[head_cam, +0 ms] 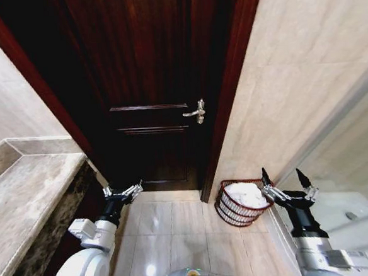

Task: Discard the used towel into the hamper.

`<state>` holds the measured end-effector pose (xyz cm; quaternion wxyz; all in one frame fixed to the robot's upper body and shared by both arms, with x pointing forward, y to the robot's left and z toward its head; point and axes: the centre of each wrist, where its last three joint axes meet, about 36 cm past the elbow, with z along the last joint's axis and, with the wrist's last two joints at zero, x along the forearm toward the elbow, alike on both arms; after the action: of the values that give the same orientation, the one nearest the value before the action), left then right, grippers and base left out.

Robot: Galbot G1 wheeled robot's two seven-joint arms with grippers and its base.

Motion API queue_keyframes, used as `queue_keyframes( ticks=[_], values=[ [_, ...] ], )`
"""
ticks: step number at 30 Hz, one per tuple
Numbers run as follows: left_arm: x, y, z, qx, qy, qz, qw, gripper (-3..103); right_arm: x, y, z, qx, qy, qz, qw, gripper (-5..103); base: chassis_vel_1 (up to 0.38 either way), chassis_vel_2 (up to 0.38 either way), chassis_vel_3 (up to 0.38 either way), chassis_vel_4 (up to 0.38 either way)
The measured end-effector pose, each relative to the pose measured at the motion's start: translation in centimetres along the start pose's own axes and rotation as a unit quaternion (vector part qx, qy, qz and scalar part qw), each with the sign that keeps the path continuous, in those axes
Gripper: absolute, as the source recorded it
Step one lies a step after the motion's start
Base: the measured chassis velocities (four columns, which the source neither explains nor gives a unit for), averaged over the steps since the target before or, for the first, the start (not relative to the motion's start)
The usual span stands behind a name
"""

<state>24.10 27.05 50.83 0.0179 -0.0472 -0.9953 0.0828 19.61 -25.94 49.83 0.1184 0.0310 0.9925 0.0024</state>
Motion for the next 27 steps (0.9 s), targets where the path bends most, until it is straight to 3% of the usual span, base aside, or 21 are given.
queue_keyframes(
  ticks=[27],
  values=[
    [0.00,0.00,0.00,0.000,0.000,0.000,1.0000,100,0.00,0.00,0.00,0.000,0.000,0.000,1.000,100,0.238,-0.234,-0.230,0.230]
  ],
)
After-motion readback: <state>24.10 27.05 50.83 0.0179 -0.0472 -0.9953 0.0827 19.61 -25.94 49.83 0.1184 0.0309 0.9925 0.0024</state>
